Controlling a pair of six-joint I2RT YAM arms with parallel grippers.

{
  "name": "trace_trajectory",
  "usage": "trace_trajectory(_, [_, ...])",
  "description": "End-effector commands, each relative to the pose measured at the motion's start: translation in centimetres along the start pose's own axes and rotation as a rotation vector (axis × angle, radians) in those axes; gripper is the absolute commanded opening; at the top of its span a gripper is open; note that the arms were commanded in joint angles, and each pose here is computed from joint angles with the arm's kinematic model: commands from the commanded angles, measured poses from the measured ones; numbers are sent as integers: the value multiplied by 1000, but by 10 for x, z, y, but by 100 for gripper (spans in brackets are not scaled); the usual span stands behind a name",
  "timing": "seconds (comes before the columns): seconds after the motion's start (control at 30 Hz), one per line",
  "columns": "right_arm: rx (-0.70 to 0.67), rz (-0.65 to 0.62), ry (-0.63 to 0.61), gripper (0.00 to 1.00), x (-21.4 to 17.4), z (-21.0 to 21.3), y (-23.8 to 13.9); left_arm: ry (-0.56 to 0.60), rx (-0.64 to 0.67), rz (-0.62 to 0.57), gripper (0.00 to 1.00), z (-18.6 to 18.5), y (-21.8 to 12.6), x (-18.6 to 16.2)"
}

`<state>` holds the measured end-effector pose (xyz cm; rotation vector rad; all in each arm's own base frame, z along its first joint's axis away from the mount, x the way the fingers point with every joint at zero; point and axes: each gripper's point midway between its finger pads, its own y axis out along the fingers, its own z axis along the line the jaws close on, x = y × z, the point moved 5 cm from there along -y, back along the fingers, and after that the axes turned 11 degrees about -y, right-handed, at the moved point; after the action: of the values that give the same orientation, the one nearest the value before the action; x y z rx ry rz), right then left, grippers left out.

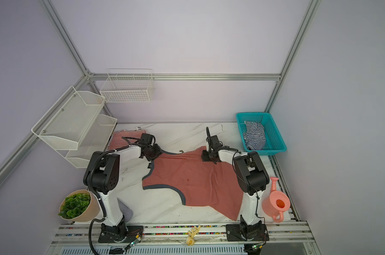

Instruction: Fold and stack the tank tops

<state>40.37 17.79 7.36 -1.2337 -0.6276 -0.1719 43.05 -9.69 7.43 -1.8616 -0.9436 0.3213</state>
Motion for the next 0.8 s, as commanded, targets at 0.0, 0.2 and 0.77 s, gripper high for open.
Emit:
trace_trajectory(0.0, [-96, 168, 34, 46, -41, -21, 15, -69, 364, 42, 43, 89, 4, -15])
trace_trajectory(0.2, [-35, 94, 27, 46, 1, -7, -1, -2, 233, 37, 45, 48, -22, -20])
trace_trajectory(0.77, [190, -4, -77, 50, 118, 67, 34, 205, 42, 88, 52, -48, -30, -65])
